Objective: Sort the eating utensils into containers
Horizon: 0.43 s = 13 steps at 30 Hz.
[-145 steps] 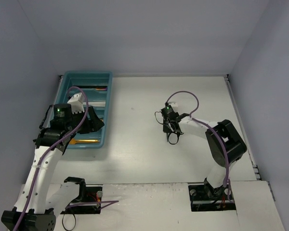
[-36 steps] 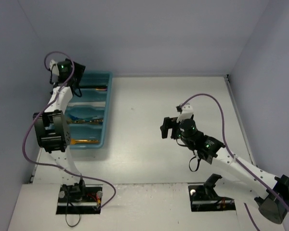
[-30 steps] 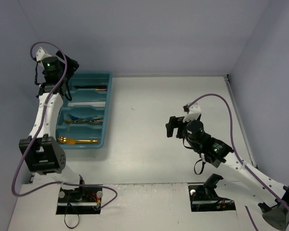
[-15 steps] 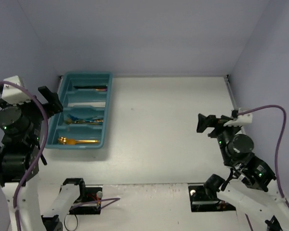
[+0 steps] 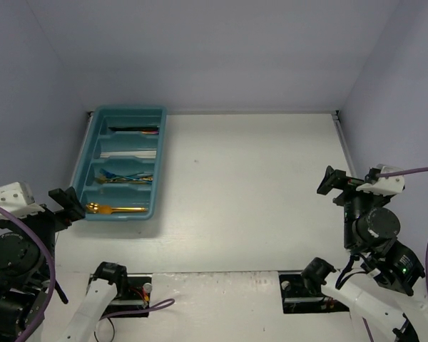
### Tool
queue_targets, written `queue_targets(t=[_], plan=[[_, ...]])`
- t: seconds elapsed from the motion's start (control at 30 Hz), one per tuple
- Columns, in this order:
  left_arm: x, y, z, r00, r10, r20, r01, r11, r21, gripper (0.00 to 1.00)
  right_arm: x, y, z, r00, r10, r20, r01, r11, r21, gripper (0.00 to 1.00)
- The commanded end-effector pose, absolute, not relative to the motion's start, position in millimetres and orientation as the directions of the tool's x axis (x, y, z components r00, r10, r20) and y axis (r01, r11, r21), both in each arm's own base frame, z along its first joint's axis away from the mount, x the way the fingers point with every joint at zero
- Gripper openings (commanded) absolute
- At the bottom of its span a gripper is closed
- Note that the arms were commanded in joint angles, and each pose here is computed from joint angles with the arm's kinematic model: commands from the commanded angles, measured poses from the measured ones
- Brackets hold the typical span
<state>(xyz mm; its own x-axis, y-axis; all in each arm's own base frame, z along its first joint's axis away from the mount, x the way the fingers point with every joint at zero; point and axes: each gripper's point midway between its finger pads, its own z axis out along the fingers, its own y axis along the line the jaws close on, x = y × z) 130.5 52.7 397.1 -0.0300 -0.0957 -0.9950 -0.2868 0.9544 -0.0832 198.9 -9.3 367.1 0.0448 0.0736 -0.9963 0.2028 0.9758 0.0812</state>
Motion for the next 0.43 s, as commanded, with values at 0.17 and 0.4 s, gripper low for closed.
queue_targets(t=[0.17, 0.4], plan=[[137, 62, 388, -0.013, -0.098, -0.995, -0.343, 0.935, -0.088, 0.91, 205, -9, 377, 0.073, 0.107, -0.992, 0.248, 0.961, 0.122, 1.0], [146, 52, 372, -0.054, -0.12, -0.991, -0.306, 0.947, -0.098, 0.91, 212, -1, 373, 0.06, 0.098, -0.993, 0.232, 0.966, 0.109, 1.0]])
